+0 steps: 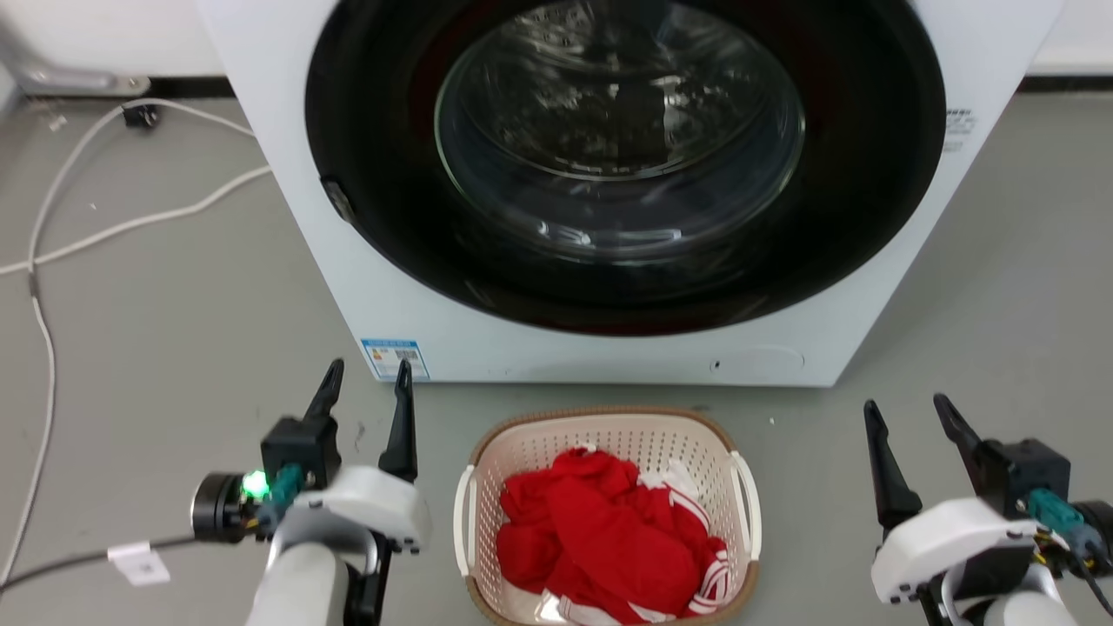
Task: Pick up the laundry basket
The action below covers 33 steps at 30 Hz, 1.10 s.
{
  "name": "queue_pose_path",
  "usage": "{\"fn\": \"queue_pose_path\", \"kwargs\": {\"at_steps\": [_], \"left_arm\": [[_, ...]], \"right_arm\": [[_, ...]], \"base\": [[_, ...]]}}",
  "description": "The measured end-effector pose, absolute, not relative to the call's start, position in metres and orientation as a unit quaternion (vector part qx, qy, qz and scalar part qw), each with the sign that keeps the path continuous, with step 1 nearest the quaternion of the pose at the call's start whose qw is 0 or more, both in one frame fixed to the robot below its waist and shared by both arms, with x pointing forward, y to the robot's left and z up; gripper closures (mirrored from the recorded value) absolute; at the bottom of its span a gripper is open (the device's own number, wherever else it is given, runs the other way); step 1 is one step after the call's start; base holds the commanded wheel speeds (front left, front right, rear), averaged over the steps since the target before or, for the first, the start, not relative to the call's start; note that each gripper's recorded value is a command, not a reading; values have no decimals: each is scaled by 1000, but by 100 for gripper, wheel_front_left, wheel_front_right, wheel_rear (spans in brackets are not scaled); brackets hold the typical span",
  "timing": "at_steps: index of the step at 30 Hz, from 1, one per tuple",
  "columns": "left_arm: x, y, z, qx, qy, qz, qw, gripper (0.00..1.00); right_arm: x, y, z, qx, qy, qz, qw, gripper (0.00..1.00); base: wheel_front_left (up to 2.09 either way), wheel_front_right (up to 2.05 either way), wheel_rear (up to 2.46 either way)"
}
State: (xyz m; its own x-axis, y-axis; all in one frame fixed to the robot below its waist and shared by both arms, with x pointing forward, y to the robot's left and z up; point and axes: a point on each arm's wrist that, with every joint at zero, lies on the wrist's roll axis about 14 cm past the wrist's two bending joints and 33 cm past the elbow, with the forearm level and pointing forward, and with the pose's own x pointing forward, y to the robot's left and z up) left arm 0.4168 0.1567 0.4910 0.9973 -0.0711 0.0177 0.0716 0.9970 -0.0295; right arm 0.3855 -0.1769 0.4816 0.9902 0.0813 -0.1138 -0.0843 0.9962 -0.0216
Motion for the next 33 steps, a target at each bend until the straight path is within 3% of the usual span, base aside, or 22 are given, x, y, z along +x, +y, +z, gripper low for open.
{"fn": "queue_pose_path", "kwargs": {"at_steps": [9, 19, 33], "left_arm": [[459, 158, 438, -31, 99, -49, 993, 0], [488, 157, 349, -45, 250, -63, 965, 0], [478, 136, 229, -51, 461, -94, 881, 0]], "right_arm": [[418, -175, 436, -3, 139, 43, 989, 0], [447, -167, 358, 5, 263, 56, 963, 0], [443, -144, 239, 18, 471, 94, 877, 0]], "base": [[0, 0, 0], [0, 0, 0], [0, 0, 0]]}}
